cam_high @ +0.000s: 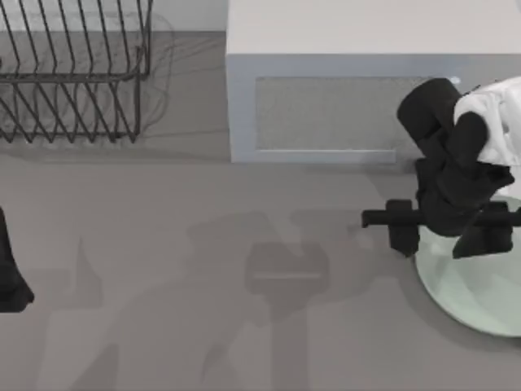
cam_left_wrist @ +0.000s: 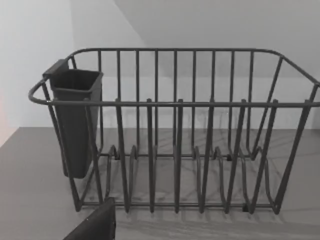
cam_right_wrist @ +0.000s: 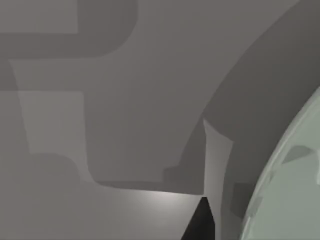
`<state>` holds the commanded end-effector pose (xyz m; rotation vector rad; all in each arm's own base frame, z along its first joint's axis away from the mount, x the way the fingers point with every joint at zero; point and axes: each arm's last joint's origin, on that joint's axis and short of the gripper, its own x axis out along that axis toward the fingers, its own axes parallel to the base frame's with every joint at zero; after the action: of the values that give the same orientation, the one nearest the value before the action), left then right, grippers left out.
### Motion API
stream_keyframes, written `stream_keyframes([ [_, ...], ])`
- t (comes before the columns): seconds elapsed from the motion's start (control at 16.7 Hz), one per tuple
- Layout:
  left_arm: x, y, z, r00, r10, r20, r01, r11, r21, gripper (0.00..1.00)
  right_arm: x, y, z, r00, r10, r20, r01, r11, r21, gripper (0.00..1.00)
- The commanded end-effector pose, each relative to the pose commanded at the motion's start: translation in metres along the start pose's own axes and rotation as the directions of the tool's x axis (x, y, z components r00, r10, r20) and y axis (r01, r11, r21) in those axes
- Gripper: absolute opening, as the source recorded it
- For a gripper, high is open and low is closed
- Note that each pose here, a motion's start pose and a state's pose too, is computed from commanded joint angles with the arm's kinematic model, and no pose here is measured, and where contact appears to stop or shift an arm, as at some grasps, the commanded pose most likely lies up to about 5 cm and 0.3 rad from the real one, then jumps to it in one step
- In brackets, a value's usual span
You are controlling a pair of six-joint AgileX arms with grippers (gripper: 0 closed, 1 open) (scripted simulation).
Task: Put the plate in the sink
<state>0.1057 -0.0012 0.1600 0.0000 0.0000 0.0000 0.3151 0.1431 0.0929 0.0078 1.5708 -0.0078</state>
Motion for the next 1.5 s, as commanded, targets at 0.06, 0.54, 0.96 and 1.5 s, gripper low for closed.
stream_keyframes([
  [0.06, 0.0, 0.0, 0.0, 1.0, 0.0, 0.0, 0.0, 1.0, 0.0, 1.0, 0.0, 0.0, 0.0, 1.0, 0.0, 0.0, 0.0, 1.0, 0.0, 0.17],
  [0.54, 0.0, 0.0, 0.0, 1.0, 0.0, 0.0, 0.0, 1.0, 0.0, 1.0, 0.0, 0.0, 0.0, 1.0, 0.0, 0.0, 0.0, 1.0, 0.0, 0.0],
  [0.96, 0.0, 0.0, 0.0, 1.0, 0.0, 0.0, 0.0, 1.0, 0.0, 1.0, -0.038, -0.007, 0.002, 0.998, 0.02, 0.063, -0.021, 1.0, 0.011, 0.0],
  [1.5, 0.0, 0.0, 0.0, 1.0, 0.0, 0.0, 0.0, 1.0, 0.0, 1.0, -0.165, -0.019, 0.008, 0.997, -0.034, -0.073, 0.037, 0.998, 0.043, 0.0],
])
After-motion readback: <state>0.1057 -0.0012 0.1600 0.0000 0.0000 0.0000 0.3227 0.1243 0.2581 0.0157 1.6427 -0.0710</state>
